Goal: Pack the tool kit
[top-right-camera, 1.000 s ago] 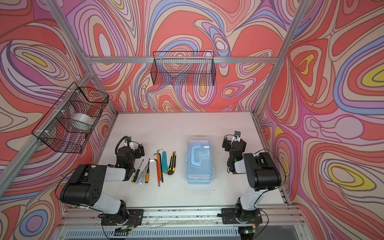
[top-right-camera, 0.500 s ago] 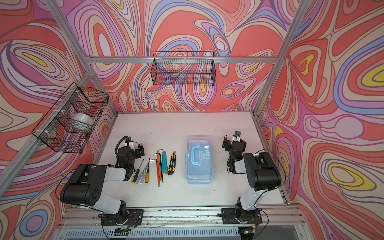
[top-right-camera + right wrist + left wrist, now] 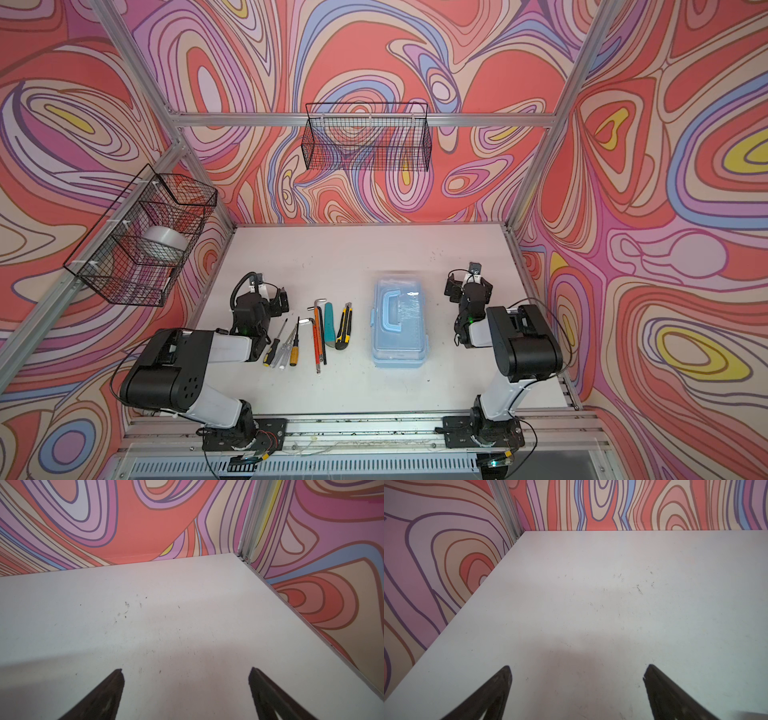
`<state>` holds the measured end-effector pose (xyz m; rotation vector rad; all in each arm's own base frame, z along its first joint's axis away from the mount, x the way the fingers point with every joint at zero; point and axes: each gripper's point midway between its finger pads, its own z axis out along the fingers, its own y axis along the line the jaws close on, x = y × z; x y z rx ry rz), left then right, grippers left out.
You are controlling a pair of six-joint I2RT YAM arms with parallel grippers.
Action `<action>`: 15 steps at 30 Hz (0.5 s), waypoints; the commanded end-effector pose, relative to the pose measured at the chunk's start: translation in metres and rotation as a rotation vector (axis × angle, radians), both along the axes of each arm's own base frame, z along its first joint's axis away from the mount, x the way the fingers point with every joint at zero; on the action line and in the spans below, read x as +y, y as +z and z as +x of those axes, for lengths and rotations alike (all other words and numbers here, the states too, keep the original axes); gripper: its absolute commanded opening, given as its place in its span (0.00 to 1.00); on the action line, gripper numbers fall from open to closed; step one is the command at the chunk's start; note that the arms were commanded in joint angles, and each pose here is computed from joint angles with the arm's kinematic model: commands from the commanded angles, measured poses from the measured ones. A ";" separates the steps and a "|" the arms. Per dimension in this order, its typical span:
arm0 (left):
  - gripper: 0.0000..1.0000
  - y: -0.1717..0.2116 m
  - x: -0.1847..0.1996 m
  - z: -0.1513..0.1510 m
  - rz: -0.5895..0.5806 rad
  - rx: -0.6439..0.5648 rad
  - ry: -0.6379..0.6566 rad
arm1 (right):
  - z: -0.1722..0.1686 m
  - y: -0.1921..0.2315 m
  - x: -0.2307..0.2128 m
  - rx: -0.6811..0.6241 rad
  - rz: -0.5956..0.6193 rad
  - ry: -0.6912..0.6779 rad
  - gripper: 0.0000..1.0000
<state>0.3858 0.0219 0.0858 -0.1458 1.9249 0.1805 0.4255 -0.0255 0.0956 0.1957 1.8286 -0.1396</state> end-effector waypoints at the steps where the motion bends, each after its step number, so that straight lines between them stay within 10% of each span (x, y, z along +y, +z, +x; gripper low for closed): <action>1: 1.00 0.005 0.001 0.004 0.005 -0.011 -0.006 | -0.001 0.000 -0.001 -0.004 0.006 -0.002 0.98; 15: 1.00 0.027 0.006 0.006 0.042 0.036 0.051 | 0.000 0.005 0.002 -0.012 -0.002 0.019 0.98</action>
